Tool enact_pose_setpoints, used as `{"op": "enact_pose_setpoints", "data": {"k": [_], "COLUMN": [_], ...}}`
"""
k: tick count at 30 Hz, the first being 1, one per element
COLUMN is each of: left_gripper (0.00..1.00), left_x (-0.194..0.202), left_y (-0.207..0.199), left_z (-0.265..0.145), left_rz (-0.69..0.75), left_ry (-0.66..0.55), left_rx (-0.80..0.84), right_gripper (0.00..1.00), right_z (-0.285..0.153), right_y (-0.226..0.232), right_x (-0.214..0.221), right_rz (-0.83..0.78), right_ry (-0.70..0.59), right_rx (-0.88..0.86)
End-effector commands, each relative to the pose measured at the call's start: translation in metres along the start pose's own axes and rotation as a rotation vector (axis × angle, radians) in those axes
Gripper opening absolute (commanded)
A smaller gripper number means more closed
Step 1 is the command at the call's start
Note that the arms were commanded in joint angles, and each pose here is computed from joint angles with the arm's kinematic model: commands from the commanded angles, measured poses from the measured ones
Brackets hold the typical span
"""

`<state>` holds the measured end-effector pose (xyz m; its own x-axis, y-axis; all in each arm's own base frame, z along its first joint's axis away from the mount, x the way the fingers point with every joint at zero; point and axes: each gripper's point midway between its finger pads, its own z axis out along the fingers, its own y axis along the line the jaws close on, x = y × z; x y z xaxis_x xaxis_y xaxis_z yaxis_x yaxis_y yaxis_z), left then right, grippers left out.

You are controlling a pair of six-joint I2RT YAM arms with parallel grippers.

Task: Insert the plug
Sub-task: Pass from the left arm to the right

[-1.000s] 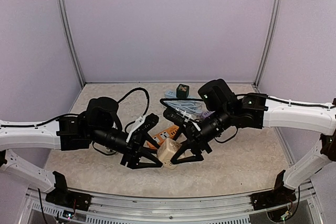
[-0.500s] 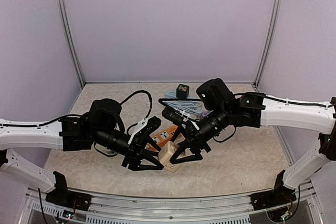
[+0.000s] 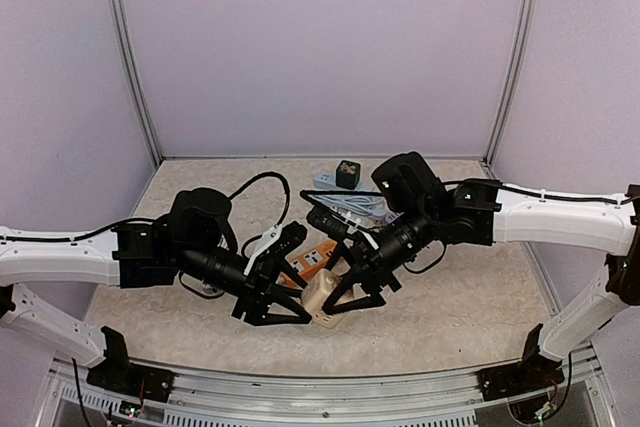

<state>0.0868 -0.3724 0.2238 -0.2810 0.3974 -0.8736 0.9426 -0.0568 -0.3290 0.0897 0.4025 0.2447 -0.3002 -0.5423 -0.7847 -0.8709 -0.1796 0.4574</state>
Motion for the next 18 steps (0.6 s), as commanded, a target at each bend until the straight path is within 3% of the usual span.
{"op": "enact_pose_setpoints", "data": {"k": [1,18], "left_gripper": [0.05,0.05], "left_x": [-0.0104,-0.0094], "left_y": [-0.0026,-0.0003], "left_z": [0.0004,0.0048], "left_rz": [0.042,0.033], "left_ry": [-0.037,-0.027], "left_rx": [-0.002,0.003], "right_gripper": [0.72,0.69], "right_z": [0.0021,0.0049], "right_y": [0.0002,0.0018], "right_x": [0.0068,0.0024], "right_rz": [0.014,0.008], "right_ry": [-0.003,0.004], "right_rx": [-0.029,-0.054]}}
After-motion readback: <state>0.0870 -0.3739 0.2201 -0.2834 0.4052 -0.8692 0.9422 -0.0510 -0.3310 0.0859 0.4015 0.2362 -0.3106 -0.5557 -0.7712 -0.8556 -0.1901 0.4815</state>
